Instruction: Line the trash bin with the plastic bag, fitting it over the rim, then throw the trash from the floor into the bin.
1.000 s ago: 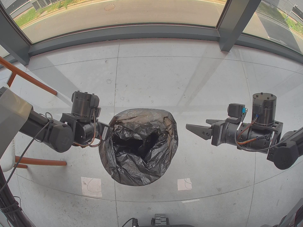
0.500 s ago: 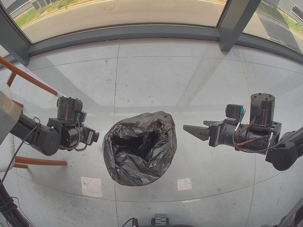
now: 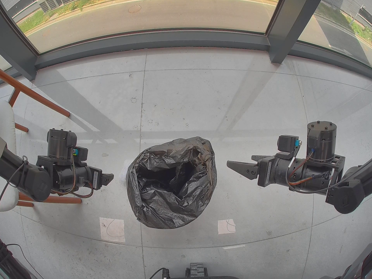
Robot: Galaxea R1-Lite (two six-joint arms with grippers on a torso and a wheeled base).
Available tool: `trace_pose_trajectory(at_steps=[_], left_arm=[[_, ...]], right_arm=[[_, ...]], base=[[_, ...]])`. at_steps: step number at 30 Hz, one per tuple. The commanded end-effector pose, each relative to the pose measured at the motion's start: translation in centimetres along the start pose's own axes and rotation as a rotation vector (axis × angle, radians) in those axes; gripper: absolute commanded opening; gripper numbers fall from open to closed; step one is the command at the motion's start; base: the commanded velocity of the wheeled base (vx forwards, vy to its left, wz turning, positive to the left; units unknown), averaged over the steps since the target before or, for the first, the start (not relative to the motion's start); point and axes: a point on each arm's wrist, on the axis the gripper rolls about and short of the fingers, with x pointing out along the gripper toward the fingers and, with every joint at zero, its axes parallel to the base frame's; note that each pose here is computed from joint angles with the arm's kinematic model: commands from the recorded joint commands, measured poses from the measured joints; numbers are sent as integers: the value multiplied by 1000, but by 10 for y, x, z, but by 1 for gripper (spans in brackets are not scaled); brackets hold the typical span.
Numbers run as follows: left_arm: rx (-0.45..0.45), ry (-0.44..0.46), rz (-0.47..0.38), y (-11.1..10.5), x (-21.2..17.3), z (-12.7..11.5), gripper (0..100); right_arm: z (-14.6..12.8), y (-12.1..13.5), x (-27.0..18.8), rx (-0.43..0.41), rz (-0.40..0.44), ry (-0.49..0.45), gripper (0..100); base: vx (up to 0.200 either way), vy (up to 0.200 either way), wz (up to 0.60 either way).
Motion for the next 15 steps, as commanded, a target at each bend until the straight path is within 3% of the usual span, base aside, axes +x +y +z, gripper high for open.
trace_pose_trajectory(at_steps=[1,11,15], left_arm=[[-49,56,5,1,13,-21,100],[-78,-76,27,7,38,-28,100],[-80,-73,24,6,39,-30,100]], right_arm=[[0,0,0,-1,1,0,100],[-1,-5,-1,8,-18,2,100],[-2,-5,-1,9,-20,6,100]], base=[[0,0,0],[0,0,0],[0,200,0]])
